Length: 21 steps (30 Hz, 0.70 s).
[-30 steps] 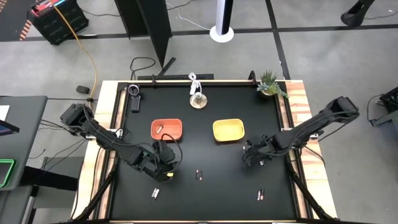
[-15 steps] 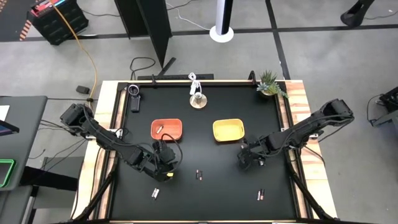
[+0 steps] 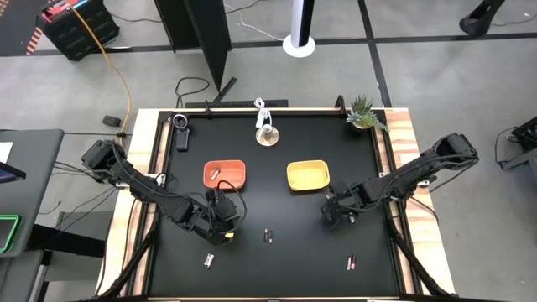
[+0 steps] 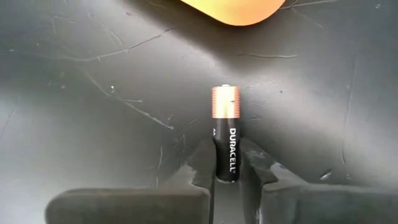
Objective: Sort batteries
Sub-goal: Put the black battery into the yellow bin
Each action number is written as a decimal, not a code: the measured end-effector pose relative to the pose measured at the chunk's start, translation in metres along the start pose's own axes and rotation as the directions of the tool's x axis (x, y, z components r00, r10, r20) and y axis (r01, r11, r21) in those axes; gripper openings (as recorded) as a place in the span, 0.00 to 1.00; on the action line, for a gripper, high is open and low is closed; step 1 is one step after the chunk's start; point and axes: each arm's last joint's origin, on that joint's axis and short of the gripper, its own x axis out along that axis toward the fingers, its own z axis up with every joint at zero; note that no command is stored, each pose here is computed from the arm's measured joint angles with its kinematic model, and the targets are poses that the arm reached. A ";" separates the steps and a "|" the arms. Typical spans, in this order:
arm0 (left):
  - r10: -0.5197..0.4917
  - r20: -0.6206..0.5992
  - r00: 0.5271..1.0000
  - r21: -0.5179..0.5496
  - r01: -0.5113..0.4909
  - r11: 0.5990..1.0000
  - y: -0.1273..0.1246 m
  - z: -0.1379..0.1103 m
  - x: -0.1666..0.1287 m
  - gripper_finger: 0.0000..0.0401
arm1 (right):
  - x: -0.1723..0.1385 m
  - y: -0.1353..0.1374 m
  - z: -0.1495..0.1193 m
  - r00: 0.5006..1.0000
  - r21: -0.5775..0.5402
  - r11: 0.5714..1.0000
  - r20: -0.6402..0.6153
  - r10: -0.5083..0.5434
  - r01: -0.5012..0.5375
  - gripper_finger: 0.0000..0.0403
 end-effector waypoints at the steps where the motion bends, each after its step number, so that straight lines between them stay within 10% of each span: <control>1: 0.000 0.000 1.000 0.000 0.000 1.000 0.000 0.000 0.000 0.41 | -0.001 0.000 -0.001 1.000 -0.004 1.000 0.000 0.006 -0.006 0.12; 21: 0.002 0.002 1.000 0.000 -0.002 1.000 0.000 0.000 0.000 0.41 | -0.074 0.043 0.031 0.942 -0.336 0.907 0.127 0.311 -0.254 0.12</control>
